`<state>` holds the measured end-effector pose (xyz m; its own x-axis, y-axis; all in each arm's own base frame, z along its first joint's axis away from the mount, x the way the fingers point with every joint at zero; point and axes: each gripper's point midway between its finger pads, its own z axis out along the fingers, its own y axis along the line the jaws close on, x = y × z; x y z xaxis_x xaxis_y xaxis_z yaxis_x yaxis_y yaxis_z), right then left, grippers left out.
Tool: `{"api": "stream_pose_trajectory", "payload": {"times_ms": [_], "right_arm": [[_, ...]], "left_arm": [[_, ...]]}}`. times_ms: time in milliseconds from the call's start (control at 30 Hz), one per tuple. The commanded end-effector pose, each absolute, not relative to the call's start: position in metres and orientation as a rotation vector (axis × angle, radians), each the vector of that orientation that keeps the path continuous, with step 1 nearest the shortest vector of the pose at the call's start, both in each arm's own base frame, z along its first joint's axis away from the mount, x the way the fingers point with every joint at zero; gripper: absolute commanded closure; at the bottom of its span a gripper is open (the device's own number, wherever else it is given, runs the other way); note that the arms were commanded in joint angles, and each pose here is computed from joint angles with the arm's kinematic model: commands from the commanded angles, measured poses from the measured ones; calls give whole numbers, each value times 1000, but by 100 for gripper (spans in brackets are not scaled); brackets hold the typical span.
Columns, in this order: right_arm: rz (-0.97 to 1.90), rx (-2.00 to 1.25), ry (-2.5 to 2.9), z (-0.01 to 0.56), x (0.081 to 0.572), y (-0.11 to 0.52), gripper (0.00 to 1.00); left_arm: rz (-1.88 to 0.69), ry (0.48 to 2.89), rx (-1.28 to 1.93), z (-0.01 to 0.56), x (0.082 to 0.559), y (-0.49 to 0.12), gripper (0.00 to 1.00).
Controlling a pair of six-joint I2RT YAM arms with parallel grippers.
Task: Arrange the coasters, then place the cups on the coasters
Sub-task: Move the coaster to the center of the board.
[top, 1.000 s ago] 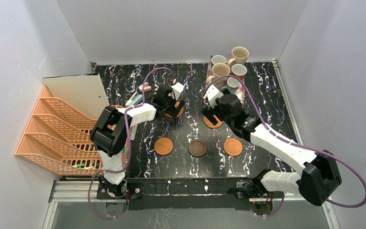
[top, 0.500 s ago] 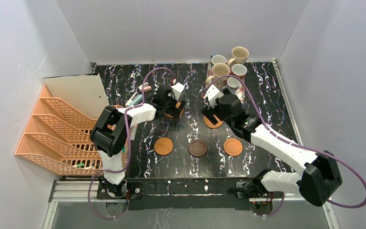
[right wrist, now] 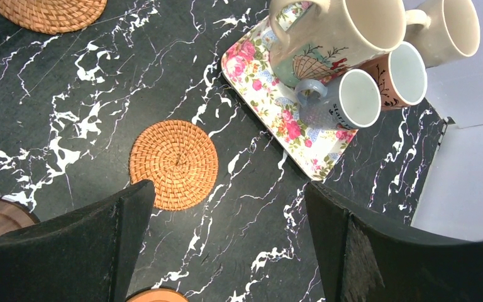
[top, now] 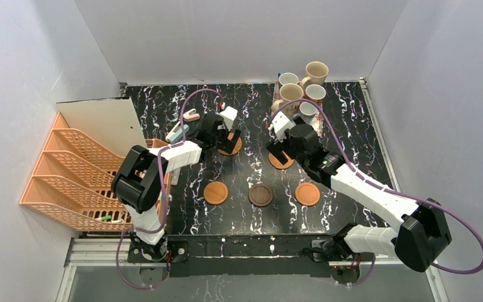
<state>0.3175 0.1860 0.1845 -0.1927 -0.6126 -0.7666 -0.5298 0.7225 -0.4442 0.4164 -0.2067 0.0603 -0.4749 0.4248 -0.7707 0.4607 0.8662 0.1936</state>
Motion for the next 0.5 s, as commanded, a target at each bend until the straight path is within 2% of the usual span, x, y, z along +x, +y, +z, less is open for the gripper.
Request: {"api": "stream_pose_trajectory", "payload": {"times_ms": [0,133,467], "right_arm": [[-89,-868,1818,191,319,190,2],[-87,-872,1822,188,319,190,2],[-71,-869,1818,191,317,191,2]], "left_arm": [[-5,2042,551,93,427,-200,2],[31,2042,547,92,432,-198,2],[80,2158,632,42,436,-201,2]]}}
